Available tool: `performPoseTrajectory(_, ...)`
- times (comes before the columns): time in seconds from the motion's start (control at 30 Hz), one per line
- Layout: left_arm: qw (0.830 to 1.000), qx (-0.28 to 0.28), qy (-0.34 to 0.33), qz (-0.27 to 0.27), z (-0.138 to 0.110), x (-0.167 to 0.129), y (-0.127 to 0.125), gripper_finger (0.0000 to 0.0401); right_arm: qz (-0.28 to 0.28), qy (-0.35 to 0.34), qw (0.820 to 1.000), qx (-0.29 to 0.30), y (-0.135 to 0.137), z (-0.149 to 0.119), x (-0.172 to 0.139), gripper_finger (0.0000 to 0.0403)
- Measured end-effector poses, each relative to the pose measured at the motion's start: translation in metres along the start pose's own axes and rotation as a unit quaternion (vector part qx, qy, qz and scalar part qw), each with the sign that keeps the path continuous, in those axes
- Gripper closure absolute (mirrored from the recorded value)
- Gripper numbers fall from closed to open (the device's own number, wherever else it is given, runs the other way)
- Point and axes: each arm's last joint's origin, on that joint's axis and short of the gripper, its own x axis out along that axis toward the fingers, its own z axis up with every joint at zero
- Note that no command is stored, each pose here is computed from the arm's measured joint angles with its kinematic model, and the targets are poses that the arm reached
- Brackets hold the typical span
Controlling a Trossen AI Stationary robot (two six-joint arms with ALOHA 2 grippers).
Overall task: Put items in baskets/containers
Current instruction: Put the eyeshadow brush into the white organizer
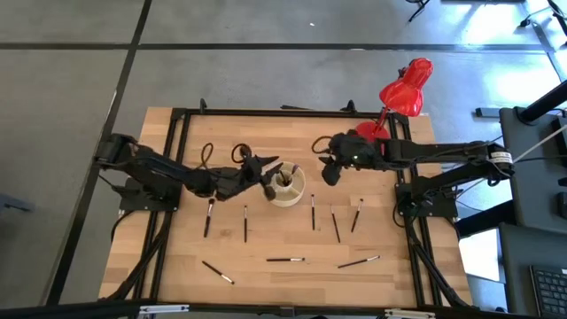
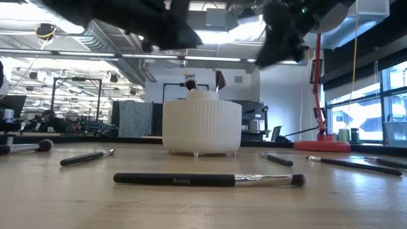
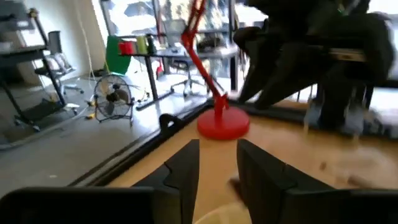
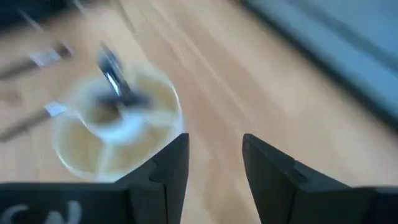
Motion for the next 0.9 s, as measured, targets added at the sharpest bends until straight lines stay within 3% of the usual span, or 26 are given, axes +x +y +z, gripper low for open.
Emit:
performPoseTrajectory(0.07, 0.998, 0.033, 0.025, -0.040, 0.003, -0.007, 0.004, 0.0301, -0.031, 0.068, 0.997, 0.029, -0.004, -0.011, 0.003, 0.0254)
performPoseTrajectory(0.17, 0.992, 0.024, 0.038, -0.122, 0.009, -0.011, 0.009, 0.0306, -0.065, 0.166, 0.980, 0.094, -0.008, -0.027, 0.004, 0.0254)
performPoseTrajectory(0.33, 0.984, 0.016, 0.044, -0.173, 0.009, -0.006, 0.014, 0.0316, -0.044, 0.313, 0.928, 0.199, -0.006, -0.046, 0.006, 0.0254)
performPoseTrajectory(0.63, 0.975, 0.065, 0.133, -0.163, -0.011, -0.007, 0.019, 0.0316, -0.142, 0.400, 0.867, 0.262, 0.003, -0.069, -0.001, 0.0254)
performPoseTrajectory(0.8, 0.977, 0.069, 0.136, -0.149, -0.010, -0.008, 0.021, 0.0315, -0.166, 0.401, 0.859, 0.273, 0.012, -0.075, 0.000, 0.0254)
performPoseTrajectory(0.9, 0.979, 0.071, 0.135, -0.137, -0.007, -0.010, 0.024, 0.0315, -0.186, 0.387, 0.863, 0.266, 0.016, -0.078, 0.006, 0.0253)
